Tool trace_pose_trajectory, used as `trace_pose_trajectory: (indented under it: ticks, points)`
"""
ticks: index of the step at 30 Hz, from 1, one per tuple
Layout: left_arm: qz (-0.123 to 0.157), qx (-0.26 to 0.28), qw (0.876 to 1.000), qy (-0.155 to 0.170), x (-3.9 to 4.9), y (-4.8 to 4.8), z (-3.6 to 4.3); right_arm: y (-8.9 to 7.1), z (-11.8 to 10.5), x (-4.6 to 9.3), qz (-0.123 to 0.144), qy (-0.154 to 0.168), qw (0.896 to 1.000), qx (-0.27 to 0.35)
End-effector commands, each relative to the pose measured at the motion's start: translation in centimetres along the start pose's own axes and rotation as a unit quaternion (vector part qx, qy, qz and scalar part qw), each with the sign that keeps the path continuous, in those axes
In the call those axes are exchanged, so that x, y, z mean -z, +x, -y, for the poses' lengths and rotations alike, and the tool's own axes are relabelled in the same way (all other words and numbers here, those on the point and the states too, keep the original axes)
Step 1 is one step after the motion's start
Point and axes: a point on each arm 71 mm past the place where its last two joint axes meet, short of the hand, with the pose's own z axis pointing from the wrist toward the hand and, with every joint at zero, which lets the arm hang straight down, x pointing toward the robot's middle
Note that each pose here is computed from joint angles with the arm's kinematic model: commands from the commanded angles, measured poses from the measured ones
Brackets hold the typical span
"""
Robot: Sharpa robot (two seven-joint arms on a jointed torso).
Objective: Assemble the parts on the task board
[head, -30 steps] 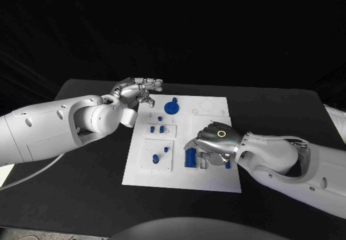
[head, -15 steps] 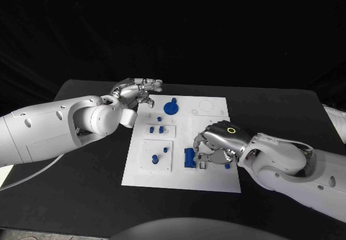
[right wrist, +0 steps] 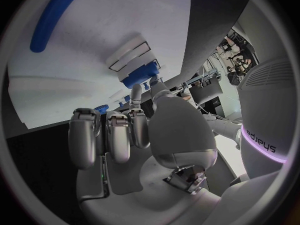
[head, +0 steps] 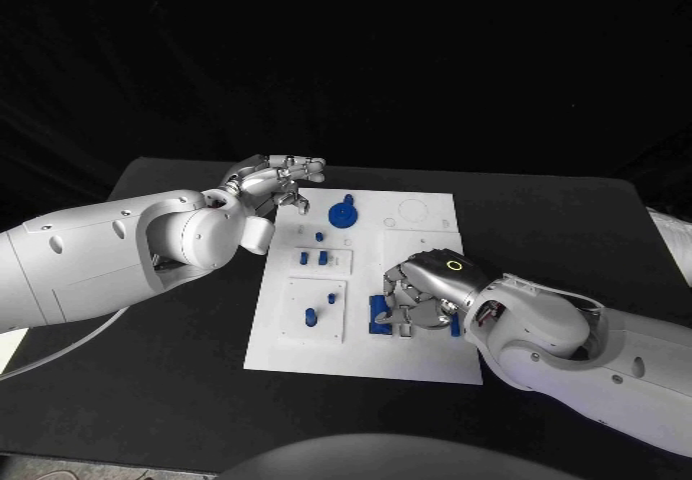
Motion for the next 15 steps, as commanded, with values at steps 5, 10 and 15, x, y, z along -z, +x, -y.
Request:
trace_pose_trajectory:
  ticks: [5, 10, 15]
  points:
    - [-0.011, 0.001, 1.000, 0.003, -0.03, 0.25, 0.06, 0.28, 0.31, -0.05, 0.003, 0.033, 0.999, 0.008]
    - [-0.010, 0.001, 1.000, 0.003, -0.02, 0.21, 0.07, 0.35, 0.42, -0.05, 0.000, 0.037, 0.999, 0.014]
    - [-0.011, 0.001, 1.000, 0.003, -0.02, 0.23, 0.07, 0.12, 0.46, 0.03, 0.016, 0.037, 0.999, 0.017]
